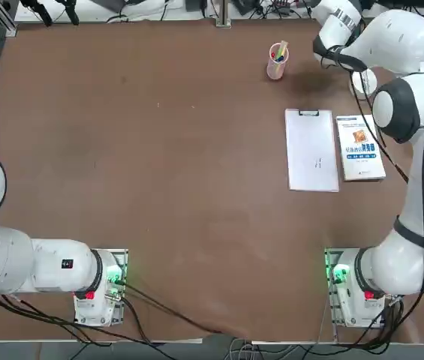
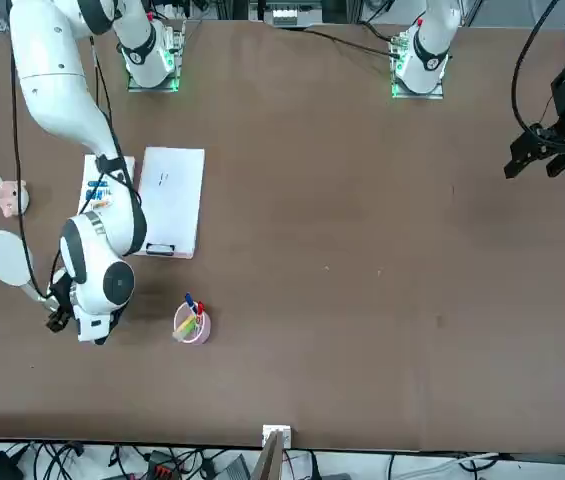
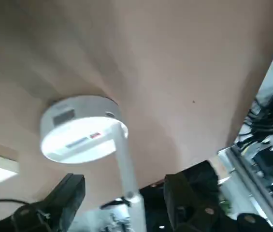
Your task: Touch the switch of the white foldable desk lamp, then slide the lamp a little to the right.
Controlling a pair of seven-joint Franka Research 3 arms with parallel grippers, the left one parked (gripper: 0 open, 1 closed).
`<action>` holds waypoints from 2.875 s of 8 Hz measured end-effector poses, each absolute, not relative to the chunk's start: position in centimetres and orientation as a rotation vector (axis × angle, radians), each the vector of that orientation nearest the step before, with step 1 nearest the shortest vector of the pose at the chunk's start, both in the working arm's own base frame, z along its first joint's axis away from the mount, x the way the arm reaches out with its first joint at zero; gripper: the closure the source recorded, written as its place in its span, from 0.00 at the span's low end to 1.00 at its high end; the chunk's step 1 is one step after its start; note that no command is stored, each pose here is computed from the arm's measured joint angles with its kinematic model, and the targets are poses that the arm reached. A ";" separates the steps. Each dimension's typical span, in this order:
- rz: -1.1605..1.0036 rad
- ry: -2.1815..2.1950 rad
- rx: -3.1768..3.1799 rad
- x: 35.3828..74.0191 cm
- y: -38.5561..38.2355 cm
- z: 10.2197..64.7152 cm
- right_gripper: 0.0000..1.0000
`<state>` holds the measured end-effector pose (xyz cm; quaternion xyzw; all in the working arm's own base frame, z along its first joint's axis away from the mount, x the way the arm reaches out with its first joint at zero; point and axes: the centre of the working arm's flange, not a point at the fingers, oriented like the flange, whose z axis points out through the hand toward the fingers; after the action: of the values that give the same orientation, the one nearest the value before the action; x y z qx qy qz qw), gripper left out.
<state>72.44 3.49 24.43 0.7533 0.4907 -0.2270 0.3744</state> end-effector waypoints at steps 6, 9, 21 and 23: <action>-0.677 1.451 1.810 72.8 0.8 23.4 0.10; -0.725 1.497 1.773 72.7 0.5 23.0 0.13; -0.849 1.566 1.697 72.2 -0.4 22.9 0.84; -0.862 1.574 1.689 72.2 0.0 23.1 0.84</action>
<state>72.20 -0.04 23.05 0.6464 0.6023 -0.3298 0.3325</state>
